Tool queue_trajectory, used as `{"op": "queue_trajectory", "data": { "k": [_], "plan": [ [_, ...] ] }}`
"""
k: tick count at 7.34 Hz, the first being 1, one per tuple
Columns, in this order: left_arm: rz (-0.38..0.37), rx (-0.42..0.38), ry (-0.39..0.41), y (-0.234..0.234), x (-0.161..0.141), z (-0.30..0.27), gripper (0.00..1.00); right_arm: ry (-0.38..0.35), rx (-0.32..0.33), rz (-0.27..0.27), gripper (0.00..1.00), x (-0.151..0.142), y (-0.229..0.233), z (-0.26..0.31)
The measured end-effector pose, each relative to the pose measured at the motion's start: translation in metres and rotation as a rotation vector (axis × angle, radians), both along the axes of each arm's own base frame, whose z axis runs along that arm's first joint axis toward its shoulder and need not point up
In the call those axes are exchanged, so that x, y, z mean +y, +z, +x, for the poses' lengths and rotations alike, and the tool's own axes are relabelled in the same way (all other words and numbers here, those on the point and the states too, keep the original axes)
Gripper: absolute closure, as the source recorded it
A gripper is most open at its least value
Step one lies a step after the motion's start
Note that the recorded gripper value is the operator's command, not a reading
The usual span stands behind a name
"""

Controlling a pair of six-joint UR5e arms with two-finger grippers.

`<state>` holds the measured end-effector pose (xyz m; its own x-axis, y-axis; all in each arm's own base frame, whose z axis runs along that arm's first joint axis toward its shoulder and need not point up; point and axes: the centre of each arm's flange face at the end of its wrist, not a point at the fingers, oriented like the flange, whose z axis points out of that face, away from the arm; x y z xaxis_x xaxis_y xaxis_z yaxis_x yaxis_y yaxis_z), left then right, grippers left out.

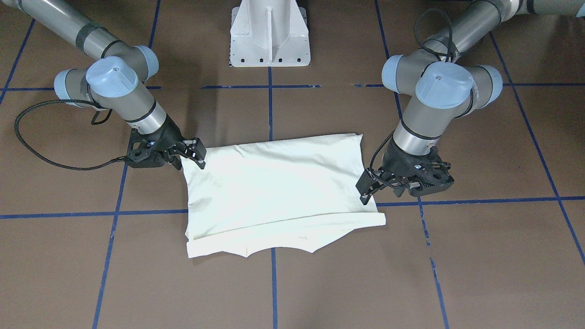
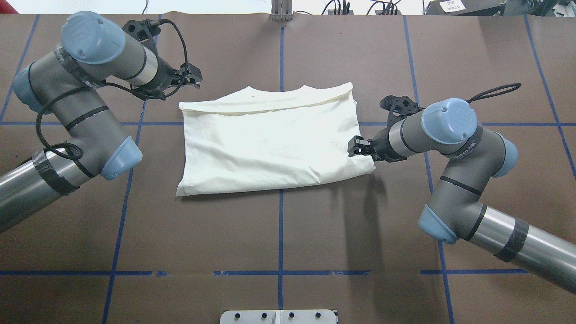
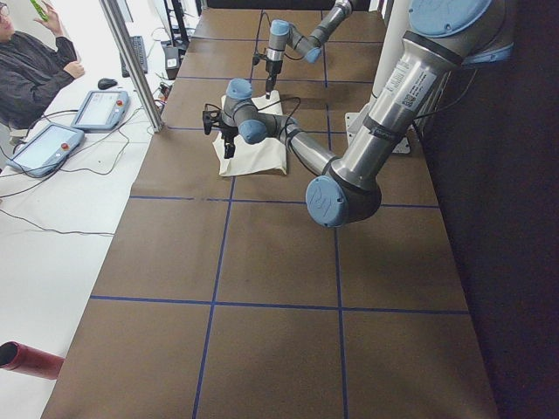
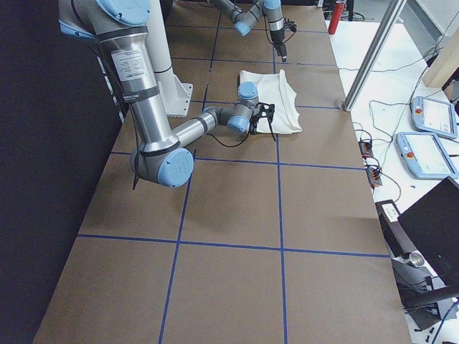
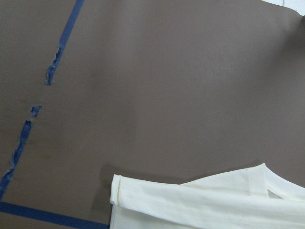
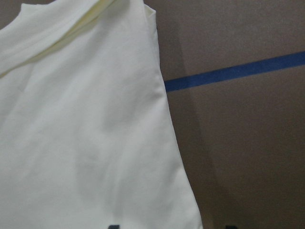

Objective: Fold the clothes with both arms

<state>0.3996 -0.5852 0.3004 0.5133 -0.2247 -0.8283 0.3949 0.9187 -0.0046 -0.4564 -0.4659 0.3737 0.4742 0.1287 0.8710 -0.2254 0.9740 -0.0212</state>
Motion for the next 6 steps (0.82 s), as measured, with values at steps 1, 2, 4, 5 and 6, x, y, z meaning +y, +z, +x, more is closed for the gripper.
{"op": "queue_trajectory", "data": {
  "k": [1,2,4,5,6],
  "plan": [
    [-0.002,0.002,-0.001,0.000,0.000,0.000,0.02,-0.002,-0.002,0.000,1.00,0.000,0.000,0.002],
    [-0.004,0.004,-0.003,-0.001,0.000,0.000,0.02,-0.002,-0.008,0.005,1.00,0.004,0.000,0.009],
    [-0.003,0.006,-0.002,-0.002,0.001,0.001,0.02,-0.014,-0.028,0.019,1.00,0.027,-0.002,0.030],
    [-0.004,0.006,-0.002,-0.002,0.001,0.001,0.02,-0.040,-0.031,0.021,1.00,0.054,0.003,0.040],
    [-0.005,0.004,-0.002,0.000,0.001,0.001,0.02,-0.080,-0.026,0.019,1.00,0.091,0.011,0.049]
  ]
}}
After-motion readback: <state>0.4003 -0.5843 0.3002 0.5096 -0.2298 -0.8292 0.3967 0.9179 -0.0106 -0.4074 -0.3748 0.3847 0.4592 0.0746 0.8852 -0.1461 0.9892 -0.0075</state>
